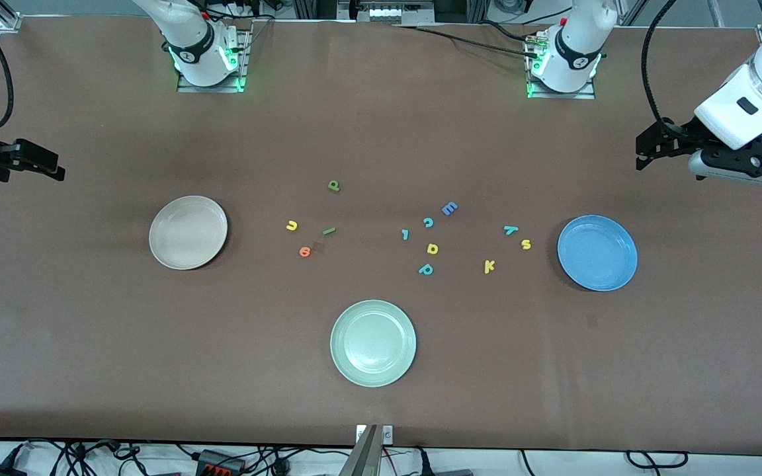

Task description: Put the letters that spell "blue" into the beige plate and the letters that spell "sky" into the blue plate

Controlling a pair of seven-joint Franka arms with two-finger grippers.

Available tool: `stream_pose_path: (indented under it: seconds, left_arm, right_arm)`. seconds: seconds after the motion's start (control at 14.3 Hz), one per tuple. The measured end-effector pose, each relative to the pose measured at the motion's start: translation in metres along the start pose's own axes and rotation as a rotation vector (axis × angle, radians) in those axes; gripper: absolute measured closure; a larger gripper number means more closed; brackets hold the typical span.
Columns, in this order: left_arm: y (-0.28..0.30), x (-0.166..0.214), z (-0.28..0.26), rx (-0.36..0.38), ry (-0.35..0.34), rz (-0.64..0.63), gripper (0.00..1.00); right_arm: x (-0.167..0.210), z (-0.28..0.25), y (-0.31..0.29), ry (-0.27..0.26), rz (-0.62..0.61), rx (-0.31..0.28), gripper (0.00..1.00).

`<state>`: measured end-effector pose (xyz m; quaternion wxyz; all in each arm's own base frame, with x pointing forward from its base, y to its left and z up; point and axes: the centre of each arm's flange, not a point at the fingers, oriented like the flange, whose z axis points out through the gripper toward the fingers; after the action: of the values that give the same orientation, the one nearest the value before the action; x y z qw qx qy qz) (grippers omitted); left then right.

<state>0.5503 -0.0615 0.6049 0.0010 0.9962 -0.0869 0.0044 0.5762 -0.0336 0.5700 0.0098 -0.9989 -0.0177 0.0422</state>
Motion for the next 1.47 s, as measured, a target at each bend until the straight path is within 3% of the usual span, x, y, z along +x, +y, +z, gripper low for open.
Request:
stream_pose_path:
  seconds: [0.42, 0.77, 1.05, 1.26, 1.47]
  left_arm:
    - [0.000, 0.000, -0.001, 0.000, 0.001, 0.000, 0.00]
    - [0.000, 0.000, -0.001, 0.000, 0.001, 0.001, 0.00]
    - [0.000, 0.000, -0.001, 0.000, 0.001, 0.000, 0.00]
    - [0.001, -0.002, 0.001, -0.001, -0.021, 0.000, 0.00]
    - [0.013, -0.006, 0.022, -0.008, -0.133, 0.023, 0.00]
  right_arm:
    - [0.041, 0.093, -0.073, -0.141, -0.121, -0.001, 0.00]
    - [0.064, 0.173, -0.154, -0.198, -0.177, -0.030, 0.00]
    - [0.071, 0.223, -0.198, -0.208, -0.164, -0.053, 0.00]
    - [0.069, 0.254, -0.224, -0.171, -0.099, -0.065, 0.00]
    - [0.057, 0.281, -0.242, -0.145, -0.010, -0.076, 0.00]
